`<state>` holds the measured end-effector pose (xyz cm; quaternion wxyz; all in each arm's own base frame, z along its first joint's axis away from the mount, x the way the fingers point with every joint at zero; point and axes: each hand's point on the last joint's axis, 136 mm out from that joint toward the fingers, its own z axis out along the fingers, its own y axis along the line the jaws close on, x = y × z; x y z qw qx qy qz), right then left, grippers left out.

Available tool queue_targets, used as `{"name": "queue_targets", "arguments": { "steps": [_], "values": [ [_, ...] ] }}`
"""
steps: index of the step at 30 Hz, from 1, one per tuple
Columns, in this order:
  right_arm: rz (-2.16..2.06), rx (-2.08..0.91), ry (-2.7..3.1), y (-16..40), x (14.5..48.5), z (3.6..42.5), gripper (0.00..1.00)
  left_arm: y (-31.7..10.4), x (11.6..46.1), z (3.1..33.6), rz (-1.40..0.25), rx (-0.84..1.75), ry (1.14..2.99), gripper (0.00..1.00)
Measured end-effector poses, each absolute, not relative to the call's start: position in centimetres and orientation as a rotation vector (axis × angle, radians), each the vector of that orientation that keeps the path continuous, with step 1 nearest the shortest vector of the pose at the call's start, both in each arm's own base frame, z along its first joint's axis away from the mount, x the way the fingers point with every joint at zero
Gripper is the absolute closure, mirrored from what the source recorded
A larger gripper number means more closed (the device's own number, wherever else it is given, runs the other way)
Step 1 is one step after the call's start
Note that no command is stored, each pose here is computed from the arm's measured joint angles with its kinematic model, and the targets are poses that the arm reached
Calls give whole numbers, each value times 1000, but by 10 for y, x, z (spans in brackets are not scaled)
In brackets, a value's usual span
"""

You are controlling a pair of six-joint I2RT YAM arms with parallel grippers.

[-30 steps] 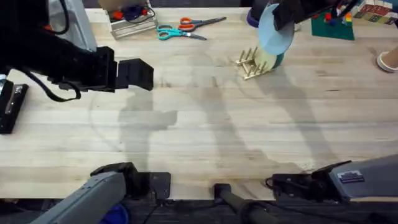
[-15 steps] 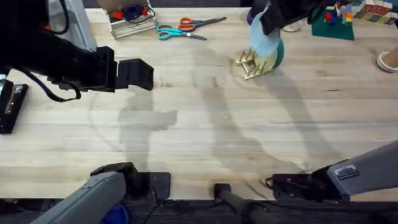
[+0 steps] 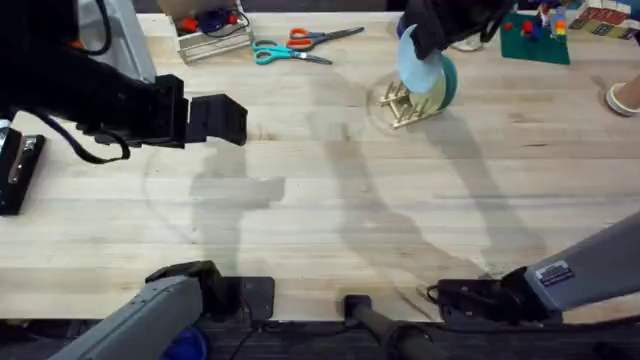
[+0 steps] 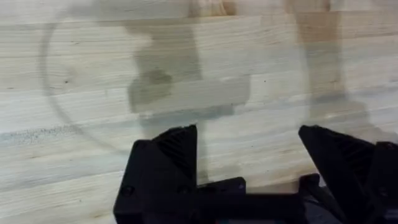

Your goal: Pick up the plates from the table one by one and place each into a slot on the dish rack.

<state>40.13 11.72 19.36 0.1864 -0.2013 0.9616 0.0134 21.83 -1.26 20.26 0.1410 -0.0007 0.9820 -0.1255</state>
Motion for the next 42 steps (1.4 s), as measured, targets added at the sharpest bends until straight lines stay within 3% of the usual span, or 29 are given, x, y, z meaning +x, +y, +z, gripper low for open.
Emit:
{"name": "queue_targets", "arguments": {
  "steps": [23,42],
  "values": [
    [29,-592,2827,121,413,134,968,-13,218,203,-362,-2,2835,6],
    [28,-596,2845,122,413,125,968,-13,218,203,-362,-2,2835,7]
  ]
}}
